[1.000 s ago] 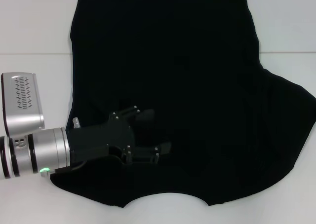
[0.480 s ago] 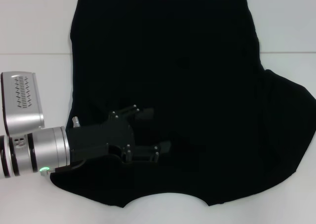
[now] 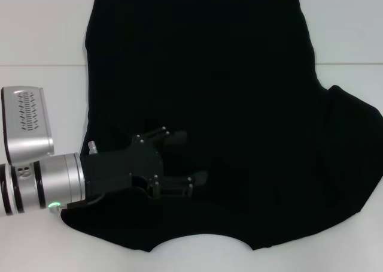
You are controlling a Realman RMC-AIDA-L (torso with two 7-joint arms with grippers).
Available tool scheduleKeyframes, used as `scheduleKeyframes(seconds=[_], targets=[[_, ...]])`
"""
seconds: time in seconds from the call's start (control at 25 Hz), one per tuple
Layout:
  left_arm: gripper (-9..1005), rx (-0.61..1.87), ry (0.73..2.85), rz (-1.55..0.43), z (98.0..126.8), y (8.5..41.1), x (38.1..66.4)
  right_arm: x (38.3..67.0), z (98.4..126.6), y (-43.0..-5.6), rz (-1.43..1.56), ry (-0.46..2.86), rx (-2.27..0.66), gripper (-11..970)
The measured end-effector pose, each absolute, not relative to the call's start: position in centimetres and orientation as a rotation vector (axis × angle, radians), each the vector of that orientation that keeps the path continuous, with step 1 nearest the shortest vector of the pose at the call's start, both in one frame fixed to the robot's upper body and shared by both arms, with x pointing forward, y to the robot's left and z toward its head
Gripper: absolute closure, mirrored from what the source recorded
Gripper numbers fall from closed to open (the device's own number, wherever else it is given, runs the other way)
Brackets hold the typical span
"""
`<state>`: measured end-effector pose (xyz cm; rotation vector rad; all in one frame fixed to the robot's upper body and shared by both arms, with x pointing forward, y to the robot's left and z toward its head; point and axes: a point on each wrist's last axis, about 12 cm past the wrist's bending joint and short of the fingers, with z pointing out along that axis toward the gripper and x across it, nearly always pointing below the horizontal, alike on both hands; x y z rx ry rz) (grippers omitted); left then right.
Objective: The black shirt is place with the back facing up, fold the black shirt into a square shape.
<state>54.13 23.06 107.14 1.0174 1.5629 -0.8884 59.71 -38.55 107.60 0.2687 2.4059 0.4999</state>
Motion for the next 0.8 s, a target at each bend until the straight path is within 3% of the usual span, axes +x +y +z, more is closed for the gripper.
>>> scheduleKeyframes(seconds=[0.8], targets=[[47,1.016,1.564,-0.889,107.11,23.09,54.09,58.75,107.18,-39.50,0.521,2.372,0.328,960]])
